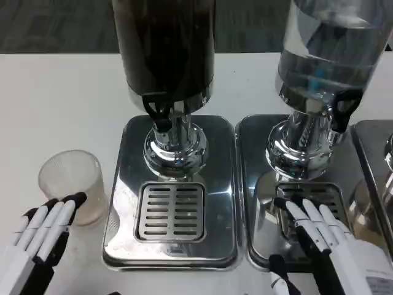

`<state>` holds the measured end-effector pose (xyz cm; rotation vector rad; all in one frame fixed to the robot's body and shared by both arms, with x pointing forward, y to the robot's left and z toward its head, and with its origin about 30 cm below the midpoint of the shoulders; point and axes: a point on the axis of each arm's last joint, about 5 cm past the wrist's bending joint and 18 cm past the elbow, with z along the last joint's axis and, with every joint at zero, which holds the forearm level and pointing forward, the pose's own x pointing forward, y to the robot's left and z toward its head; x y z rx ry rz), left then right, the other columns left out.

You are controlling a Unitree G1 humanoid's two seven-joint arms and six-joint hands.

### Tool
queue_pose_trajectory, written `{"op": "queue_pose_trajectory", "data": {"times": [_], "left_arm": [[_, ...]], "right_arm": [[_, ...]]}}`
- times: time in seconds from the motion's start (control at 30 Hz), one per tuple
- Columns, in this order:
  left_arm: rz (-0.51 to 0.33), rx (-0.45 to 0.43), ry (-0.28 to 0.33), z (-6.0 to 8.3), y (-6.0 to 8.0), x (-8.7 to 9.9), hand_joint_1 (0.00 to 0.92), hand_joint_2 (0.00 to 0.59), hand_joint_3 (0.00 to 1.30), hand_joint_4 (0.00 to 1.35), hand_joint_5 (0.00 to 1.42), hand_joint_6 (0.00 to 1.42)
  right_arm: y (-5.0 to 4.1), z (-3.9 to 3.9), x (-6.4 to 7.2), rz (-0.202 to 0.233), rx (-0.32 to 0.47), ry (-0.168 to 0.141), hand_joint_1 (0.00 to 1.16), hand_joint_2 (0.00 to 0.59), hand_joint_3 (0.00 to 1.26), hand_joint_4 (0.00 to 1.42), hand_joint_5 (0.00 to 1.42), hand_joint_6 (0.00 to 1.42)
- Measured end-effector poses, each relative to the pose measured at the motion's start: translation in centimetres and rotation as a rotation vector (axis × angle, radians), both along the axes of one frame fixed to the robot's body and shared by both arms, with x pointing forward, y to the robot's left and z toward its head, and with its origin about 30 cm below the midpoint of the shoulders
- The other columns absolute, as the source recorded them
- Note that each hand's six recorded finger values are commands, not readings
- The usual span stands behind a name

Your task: Grasp the cup under the faucet to collect the drink, then remove the cup.

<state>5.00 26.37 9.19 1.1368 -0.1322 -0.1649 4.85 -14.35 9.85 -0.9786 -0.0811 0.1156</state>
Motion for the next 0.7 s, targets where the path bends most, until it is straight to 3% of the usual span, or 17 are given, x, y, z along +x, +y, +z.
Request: {"op": "queue_pose_trajectory", "data": {"times": [0.7], "left_arm": [[0.047,-0.104,-0.075,0.6,1.2,2.5,0.000,0.000,0.00,0.00,0.00,0.01]], "right_arm": [[0.01,-0.11,0.1,0.000,0.015,0.006,0.45,0.530,0.13,0.04,0.03,0.09]]}}
